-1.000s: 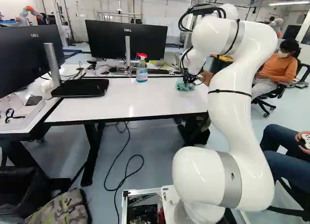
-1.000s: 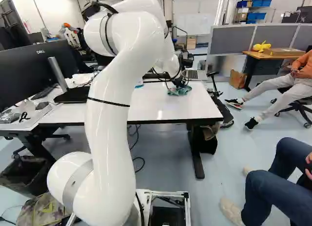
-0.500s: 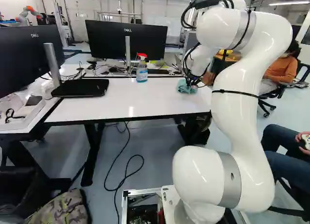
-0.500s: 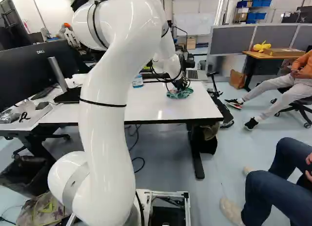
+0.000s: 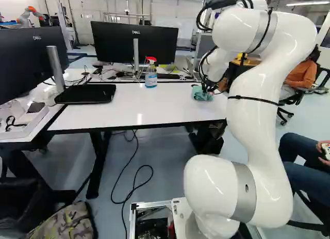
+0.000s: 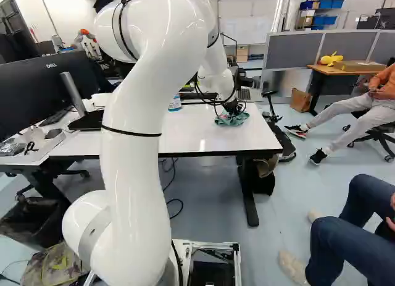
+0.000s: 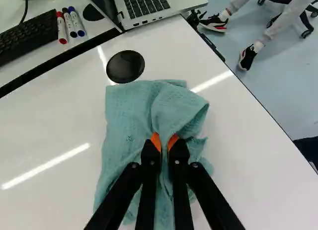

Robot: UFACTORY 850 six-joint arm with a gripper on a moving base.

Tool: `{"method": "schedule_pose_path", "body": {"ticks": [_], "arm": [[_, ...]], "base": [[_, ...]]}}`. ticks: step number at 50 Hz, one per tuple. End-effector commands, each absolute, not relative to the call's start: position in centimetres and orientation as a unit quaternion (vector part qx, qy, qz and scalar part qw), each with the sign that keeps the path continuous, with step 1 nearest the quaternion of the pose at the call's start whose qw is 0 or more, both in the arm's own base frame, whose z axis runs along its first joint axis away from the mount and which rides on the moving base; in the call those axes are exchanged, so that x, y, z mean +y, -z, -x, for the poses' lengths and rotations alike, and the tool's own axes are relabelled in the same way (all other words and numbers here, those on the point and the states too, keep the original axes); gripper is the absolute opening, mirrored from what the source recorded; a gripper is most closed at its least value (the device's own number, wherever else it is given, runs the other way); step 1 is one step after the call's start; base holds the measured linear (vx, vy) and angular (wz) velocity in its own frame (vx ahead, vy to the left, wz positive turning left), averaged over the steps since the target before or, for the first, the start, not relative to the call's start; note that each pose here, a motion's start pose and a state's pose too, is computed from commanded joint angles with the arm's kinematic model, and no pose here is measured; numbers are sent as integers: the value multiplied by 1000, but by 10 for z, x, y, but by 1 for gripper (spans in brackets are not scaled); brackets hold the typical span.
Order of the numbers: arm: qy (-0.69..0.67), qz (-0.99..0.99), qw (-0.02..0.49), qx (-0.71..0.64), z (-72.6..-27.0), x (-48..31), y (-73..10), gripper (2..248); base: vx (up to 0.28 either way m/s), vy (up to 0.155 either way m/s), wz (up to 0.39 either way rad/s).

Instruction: Clean the table with the green towel

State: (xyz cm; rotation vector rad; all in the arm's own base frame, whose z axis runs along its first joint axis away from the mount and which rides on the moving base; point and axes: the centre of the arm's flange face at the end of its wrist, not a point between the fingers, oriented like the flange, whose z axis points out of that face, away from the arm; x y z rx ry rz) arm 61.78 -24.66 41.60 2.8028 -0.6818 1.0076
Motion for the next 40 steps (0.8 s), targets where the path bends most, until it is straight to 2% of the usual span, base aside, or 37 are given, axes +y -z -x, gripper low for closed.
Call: {"method": "schedule_pose_path", "body": {"ticks": [40], "arm": [[-320,-921,36,-218,-601,-232,-460,34]], "base": [[0,0,0]]}}
